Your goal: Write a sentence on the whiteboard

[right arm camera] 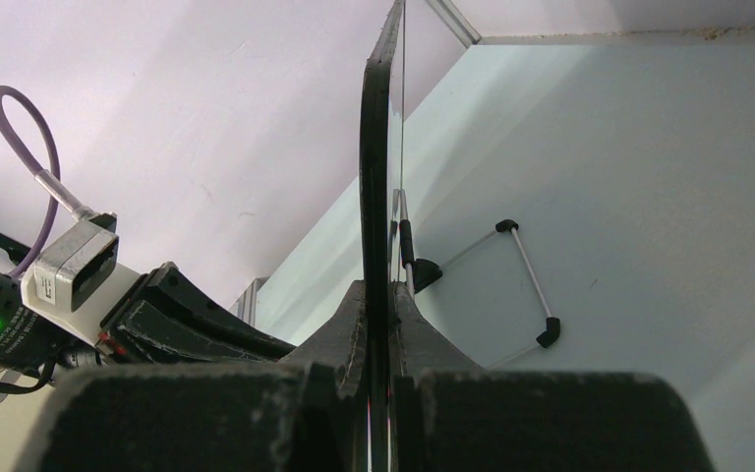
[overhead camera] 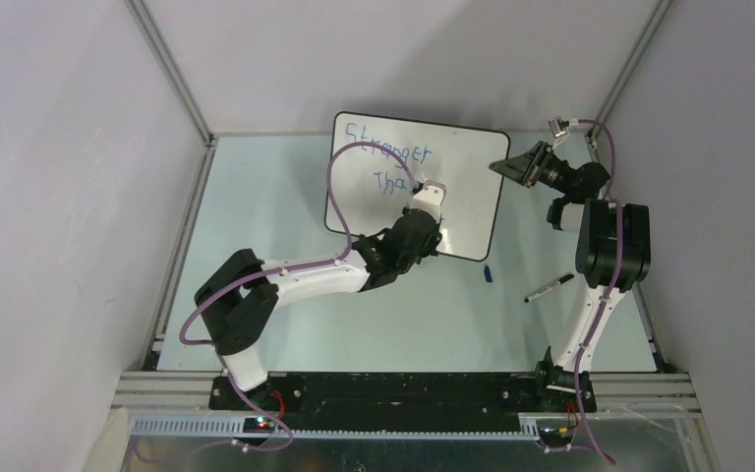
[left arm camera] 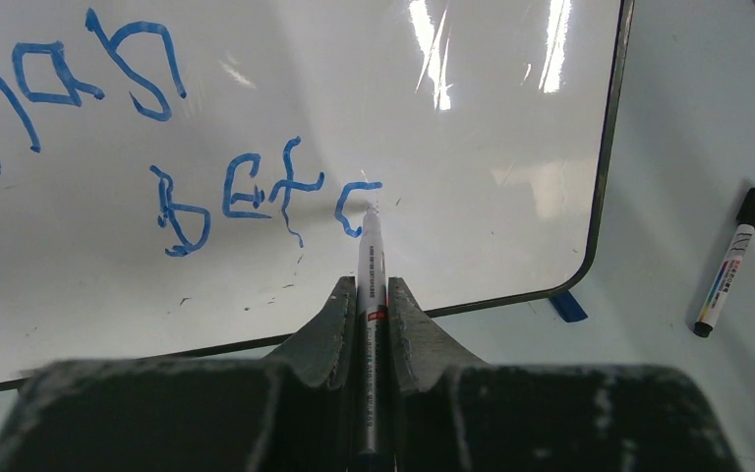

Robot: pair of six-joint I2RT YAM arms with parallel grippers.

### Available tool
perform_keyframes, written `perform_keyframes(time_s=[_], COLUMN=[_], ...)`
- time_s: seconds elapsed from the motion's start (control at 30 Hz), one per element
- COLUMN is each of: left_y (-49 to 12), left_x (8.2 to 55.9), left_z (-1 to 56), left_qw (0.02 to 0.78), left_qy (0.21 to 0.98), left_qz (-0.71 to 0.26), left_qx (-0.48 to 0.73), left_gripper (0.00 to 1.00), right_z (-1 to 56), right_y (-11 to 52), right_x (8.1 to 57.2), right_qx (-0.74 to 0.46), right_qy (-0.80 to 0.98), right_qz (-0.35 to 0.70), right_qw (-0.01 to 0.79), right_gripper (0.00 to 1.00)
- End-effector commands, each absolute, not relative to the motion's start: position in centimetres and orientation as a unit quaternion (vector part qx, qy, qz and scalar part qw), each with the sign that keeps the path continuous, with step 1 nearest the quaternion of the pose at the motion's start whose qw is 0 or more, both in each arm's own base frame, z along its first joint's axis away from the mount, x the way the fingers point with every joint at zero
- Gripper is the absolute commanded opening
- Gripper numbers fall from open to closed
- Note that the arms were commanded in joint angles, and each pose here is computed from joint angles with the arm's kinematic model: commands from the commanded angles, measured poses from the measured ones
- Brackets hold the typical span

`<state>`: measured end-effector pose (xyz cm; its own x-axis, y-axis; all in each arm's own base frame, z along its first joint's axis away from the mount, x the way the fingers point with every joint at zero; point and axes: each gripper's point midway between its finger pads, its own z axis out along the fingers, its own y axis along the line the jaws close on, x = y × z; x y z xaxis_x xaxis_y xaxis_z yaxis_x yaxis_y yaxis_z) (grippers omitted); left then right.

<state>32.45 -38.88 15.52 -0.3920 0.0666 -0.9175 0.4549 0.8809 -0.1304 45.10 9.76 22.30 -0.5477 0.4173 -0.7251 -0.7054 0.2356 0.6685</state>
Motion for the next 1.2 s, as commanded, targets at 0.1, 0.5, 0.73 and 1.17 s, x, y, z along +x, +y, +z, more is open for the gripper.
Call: perform_keyframes(time_s=[0.1,0.5,0.73,1.17], left_y=[-40.2,-40.24,-40.34,-40.57], left_x=[32.88,32.86,32.99,33.18], left_z=[18.59,19.06,19.25,18.95], left_qw=[0.55,0.553,0.554,0.553], left_qy=[0.793,0.79,0.79,0.791], left_qz=[-0.204,-0.206,-0.205,-0.203], left_qx=[0.163,0.164,0.165,0.165], left_gripper=[0.0,0.0,0.0,0.0], right_z=[26.41,26.42,26.4,26.38], right_y=[9.96,9.96,9.96,9.9], right_x=[43.91,43.9,43.9,43.9], right_qx=[-0.138,-0.138,-0.138,-0.138], right_qy=[0.615,0.615,0.615,0.615], right_qz=[0.606,0.606,0.605,0.605], right_qw=[0.486,0.486,0.486,0.486], right_gripper=[0.0,0.0,0.0,0.0])
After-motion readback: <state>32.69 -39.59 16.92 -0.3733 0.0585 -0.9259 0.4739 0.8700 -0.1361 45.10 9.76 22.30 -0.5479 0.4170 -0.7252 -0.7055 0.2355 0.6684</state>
